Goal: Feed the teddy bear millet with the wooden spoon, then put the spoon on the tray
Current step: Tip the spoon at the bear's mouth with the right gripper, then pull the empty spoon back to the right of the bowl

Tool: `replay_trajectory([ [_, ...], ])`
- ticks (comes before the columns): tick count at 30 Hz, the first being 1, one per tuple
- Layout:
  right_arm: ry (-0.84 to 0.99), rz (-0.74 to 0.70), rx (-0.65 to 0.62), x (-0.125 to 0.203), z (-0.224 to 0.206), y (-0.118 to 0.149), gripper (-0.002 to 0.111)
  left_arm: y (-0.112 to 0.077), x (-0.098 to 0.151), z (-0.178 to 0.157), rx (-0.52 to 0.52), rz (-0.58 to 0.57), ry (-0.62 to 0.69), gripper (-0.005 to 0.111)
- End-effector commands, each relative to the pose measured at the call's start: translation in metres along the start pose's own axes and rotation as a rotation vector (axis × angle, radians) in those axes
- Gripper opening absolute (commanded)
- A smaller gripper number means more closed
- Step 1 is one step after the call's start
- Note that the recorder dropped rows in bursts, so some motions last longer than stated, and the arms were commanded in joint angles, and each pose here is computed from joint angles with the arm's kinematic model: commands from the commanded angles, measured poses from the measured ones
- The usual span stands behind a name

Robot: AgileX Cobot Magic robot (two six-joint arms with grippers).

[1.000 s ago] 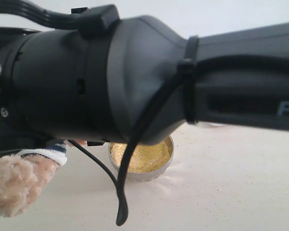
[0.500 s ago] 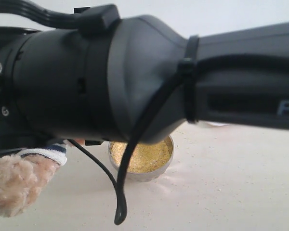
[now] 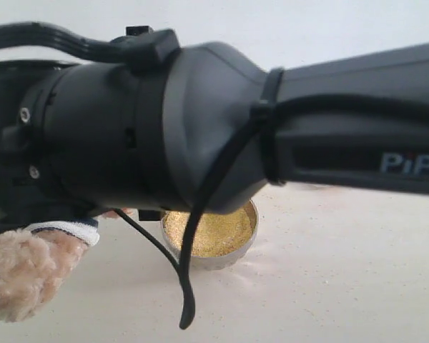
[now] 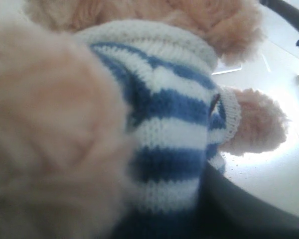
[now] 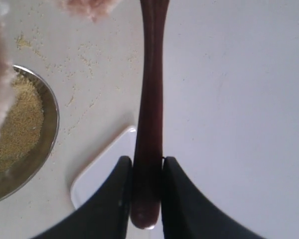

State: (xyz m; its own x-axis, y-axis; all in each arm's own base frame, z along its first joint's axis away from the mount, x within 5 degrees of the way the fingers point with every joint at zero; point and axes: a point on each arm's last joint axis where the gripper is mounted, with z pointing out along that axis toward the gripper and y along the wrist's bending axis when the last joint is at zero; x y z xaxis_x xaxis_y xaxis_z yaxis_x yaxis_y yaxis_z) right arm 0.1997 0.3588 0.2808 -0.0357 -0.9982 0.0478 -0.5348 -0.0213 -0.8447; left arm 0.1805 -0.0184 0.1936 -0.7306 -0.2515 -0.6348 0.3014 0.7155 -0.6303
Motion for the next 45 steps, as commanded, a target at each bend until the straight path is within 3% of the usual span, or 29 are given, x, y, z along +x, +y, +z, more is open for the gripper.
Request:
replay_trajectory([
  [1,0.057,-0.027,-0.016,0.013,0.012,0.012,0.0,-0.003,-0.001,-0.001,0.021,0.0,-0.016,0.005],
  [16,0.014,-0.003,0.126,0.012,0.0,0.001,0.0,-0.003,-0.001,-0.001,0.021,0.0,-0.016,0.005],
  [21,-0.03,-0.025,0.25,0.005,-0.011,-0.005,0.0,-0.003,-0.001,-0.001,0.021,0.0,-0.016,0.005],
  [29,-0.011,-0.026,0.187,0.009,-0.006,0.011,0.0,-0.003,-0.001,-0.001,0.021,0.0,-0.016,0.005],
  [33,-0.021,0.006,0.177,0.012,-0.012,0.006,0.0,-0.003,-0.001,-0.001,0.021,0.0,-0.016,0.005],
  [36,-0.038,0.099,0.145,0.023,-0.023,-0.006,0.0,-0.003,-0.001,-0.001,0.021,0.0,-0.016,0.005],
  [45,-0.027,0.521,-0.221,0.09,-0.047,-0.046,0.0,-0.003,-0.001,-0.001,0.021,0.0,-0.016,0.005],
])
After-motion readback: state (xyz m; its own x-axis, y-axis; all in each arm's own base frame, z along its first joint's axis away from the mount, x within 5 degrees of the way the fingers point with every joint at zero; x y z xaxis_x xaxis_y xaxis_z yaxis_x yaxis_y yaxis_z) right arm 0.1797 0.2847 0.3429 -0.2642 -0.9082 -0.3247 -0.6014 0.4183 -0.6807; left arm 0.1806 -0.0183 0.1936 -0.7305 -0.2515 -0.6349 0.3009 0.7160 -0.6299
